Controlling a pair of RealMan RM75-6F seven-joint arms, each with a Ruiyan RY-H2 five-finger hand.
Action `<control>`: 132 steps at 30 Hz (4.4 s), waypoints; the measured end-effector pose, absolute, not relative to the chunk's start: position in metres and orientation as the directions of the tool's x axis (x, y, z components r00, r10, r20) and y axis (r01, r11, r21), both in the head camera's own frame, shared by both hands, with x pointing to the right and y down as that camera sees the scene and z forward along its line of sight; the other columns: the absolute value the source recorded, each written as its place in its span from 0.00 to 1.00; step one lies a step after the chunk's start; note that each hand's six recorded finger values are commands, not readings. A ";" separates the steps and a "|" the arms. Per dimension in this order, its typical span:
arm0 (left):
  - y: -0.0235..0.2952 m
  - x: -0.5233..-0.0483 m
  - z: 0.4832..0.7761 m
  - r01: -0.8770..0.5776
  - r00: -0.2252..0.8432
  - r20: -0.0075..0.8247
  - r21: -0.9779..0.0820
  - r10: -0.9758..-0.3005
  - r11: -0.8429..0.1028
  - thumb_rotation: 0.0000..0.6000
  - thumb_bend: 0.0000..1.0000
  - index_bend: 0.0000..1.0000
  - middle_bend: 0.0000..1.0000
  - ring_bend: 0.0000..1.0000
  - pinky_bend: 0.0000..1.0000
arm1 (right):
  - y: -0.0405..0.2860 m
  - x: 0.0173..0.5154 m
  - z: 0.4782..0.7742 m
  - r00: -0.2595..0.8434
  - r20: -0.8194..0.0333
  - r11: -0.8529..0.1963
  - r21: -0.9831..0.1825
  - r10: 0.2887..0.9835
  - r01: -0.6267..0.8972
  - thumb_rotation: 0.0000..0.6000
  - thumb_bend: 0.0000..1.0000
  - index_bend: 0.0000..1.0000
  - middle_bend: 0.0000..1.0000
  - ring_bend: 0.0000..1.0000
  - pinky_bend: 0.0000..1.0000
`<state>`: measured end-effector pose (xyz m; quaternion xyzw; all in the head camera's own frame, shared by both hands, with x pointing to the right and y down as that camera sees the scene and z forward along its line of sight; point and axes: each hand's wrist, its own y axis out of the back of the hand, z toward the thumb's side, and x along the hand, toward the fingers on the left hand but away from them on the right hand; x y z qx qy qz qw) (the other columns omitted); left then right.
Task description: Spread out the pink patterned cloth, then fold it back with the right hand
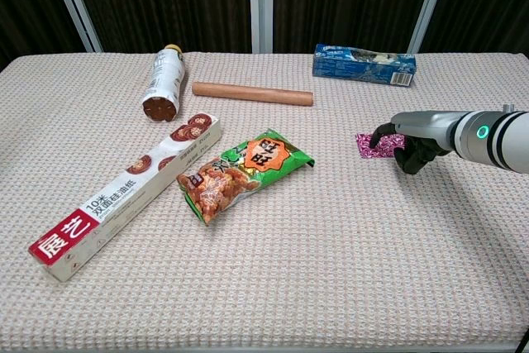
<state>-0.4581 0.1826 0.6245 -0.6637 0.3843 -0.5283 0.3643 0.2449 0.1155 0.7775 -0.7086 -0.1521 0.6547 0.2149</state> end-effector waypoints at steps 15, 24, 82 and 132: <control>0.181 -0.456 0.626 -0.118 0.144 0.422 -0.891 -0.895 -0.439 1.00 0.03 0.29 0.29 0.24 0.34 | 0.116 0.266 0.777 0.057 -0.877 -0.872 -0.481 0.478 -0.088 1.00 0.76 0.17 1.00 1.00 1.00; 0.181 -0.453 0.627 -0.114 0.147 0.422 -0.891 -0.895 -0.439 1.00 0.03 0.29 0.29 0.24 0.34 | 0.116 0.283 0.774 0.035 -0.879 -0.875 -0.477 0.475 -0.089 1.00 0.76 0.17 1.00 1.00 1.00; 0.181 -0.458 0.626 -0.126 0.129 0.416 -0.893 -0.900 -0.431 1.00 0.04 0.29 0.29 0.24 0.34 | 0.102 0.283 0.770 0.053 -0.861 -0.859 -0.508 0.506 -0.054 1.00 0.76 0.16 1.00 1.00 1.00; 0.179 -0.457 0.622 -0.121 0.132 0.397 -0.903 -0.908 -0.412 1.00 0.04 0.29 0.29 0.24 0.33 | 0.120 0.291 0.761 0.034 -0.887 -0.881 -0.461 0.460 -0.109 1.00 0.76 0.24 1.00 1.00 1.00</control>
